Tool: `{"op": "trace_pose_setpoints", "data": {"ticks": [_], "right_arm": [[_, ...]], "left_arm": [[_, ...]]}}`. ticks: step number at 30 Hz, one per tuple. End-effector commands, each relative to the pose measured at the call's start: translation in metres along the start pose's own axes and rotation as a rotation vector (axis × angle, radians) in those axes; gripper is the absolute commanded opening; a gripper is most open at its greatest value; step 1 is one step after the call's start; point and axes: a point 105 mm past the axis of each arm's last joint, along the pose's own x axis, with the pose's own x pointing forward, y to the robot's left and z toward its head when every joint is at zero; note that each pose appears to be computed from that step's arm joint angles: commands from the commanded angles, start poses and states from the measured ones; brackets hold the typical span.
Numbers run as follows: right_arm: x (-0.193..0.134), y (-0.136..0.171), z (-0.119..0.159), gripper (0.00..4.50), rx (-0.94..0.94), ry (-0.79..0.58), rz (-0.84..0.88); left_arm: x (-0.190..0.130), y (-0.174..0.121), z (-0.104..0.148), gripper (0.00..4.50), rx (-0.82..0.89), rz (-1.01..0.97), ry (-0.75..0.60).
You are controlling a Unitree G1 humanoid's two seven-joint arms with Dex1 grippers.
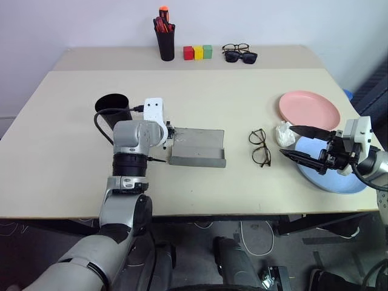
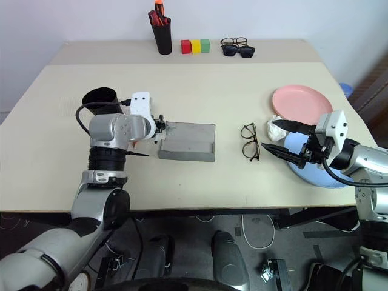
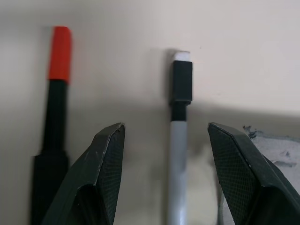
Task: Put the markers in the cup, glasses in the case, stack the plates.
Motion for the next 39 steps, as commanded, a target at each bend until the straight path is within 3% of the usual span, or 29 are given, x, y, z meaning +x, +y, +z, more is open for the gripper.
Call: {"op": "trace_pose_setpoints", "data": {"ticks": [1,3,7,19,27,32,36,39], "right_arm": [[-0.004,-0.001,0.014,3.35,-0.049,-0.018,-0.007],[-0.005,0.0,0.014,3.35,-0.046,-0.018,-0.001],[-0.007,0.001,0.015,3.35,-0.041,-0.007,0.036],[-0.005,-0.002,0.014,3.35,-0.047,-0.005,0.079],[-0.003,-0.005,0.014,3.35,-0.051,-0.014,0.075],[-0.002,-0.005,0.013,3.35,-0.034,-0.018,0.091],[0.002,-0.002,0.01,3.35,-0.014,-0.042,0.121],[0.015,-0.005,0.019,3.35,-0.014,-0.127,0.136]], "left_arm": [[0.004,-0.004,-0.003,2.61,-0.015,0.006,0.034],[0.004,-0.003,-0.003,2.03,-0.009,0.02,0.042],[0.005,-0.002,-0.004,0.04,-0.008,0.025,0.051],[-0.01,-0.007,0.005,0.04,0.004,-0.005,0.008],[-0.042,-0.019,0.026,0.04,0.137,-0.024,-0.162],[-0.083,-0.029,0.044,0.04,0.356,-0.088,-0.426],[-0.124,-0.026,0.072,0.04,0.443,-0.078,-0.804],[-0.158,0.005,0.1,0.04,0.374,0.1,-1.171]]}}
